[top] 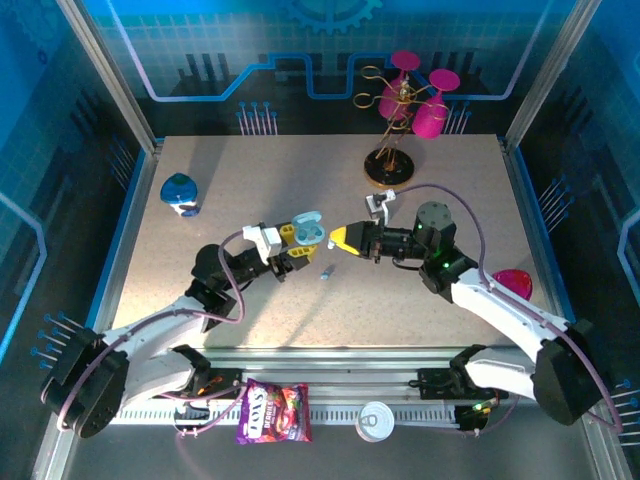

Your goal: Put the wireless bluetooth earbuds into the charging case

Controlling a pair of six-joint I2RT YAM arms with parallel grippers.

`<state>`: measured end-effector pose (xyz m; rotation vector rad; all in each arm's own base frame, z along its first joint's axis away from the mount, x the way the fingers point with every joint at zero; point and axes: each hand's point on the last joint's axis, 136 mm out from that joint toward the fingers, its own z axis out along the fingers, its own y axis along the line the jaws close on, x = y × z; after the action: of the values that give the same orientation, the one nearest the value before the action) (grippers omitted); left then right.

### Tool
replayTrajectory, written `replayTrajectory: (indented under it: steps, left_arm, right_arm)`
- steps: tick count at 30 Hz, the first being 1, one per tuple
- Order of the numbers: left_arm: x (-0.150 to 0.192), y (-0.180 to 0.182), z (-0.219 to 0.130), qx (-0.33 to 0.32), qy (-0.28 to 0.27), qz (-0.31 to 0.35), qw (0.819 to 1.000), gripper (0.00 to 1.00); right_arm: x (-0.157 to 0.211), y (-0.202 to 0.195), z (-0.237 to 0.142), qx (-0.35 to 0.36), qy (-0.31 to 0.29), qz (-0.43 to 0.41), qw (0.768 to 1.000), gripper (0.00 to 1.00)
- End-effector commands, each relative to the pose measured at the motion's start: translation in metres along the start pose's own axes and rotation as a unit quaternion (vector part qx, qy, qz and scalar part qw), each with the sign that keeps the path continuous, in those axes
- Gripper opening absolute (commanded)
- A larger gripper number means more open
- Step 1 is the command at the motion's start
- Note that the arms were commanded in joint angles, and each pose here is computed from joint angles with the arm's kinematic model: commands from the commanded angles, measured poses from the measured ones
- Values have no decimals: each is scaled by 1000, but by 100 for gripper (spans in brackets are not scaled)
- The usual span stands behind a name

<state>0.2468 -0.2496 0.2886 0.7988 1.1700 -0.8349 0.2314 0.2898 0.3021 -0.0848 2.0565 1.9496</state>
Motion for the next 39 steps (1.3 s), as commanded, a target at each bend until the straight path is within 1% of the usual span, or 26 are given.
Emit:
replayTrajectory:
  steps: [1,7,11,18,27,39]
  left_arm:
    - [-3,1,0,-10,-19,22,1000,27]
    - [3,1,3,-11,-15,22,1000,27]
    - [3,0,4,-11,-14,24,1000,27]
    - [3,-1,3,-12,-15,24,1000,27]
    - [1,-1,3,-14,-18,23,999,27]
    - [-3,-4,6,-9,-18,26,999,27]
  right_arm:
    - [6,10,9,19,9,-36,999,0]
    - [9,40,31,0,22,-84,996,0]
    - [4,43,41,9,22,-99,995,0]
    - [-1,29,47,56,18,-110,992,0]
    - [2,20,52,84,25,-123,989,0]
    - [5,12,49,134,22,-182,974,4]
